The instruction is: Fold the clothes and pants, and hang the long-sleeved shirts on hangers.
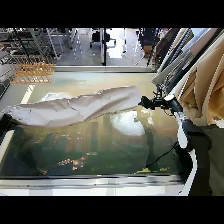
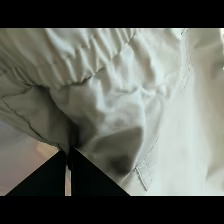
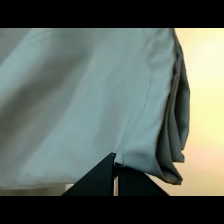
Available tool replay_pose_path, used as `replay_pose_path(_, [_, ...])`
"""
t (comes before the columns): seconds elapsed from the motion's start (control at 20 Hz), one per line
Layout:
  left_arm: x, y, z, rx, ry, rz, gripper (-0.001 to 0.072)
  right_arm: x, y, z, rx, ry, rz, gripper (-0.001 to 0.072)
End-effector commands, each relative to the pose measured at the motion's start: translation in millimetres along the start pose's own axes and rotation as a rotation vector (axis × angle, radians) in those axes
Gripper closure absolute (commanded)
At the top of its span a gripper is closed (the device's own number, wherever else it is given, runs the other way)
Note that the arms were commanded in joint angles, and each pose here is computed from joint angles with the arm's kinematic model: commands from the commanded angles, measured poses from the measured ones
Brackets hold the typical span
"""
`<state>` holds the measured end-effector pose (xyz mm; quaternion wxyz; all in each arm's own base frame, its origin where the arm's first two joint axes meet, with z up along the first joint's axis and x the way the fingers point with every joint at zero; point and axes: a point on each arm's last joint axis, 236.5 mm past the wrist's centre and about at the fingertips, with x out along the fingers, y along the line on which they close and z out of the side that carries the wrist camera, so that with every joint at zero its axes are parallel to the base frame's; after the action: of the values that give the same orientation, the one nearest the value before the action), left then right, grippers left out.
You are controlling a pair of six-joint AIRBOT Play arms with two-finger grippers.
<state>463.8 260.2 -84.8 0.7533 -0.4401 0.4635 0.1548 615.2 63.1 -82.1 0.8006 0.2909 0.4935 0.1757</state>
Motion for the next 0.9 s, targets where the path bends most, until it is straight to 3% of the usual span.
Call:
replay_pose_path(0.0, [-11,3,-26,0.074,0.113,0.002,0.07,-28,-34,-64,-0.113,0.307,-0.158,0.0702])
replay_pose_path(0.1, [-25,17,-40,0.115,0.177,0.064,0.07,-50,-43,-96,-0.132,0.465,-0.209,0.0702])
replay_pose_path(0.45, [-101,126,-63,0.294,0.369,0.542,0.07,-130,-34,-162,-0.13,0.668,-0.323,0.0702])
replay_pose_path(0.55, [-113,138,-69,0.339,0.428,0.588,0.0699,-149,-25,-203,-0.093,0.726,-0.314,0.0701])
replay_pose_path(0.8, [-117,132,-90,0.323,0.517,0.546,0.0696,-165,-6,-287,-0.036,0.745,-0.236,0.0697])
replay_pose_path(0.85, [-117,128,-92,0.317,0.521,0.532,0.0678,-168,2,-289,-0.05,0.722,-0.215,0.0599])
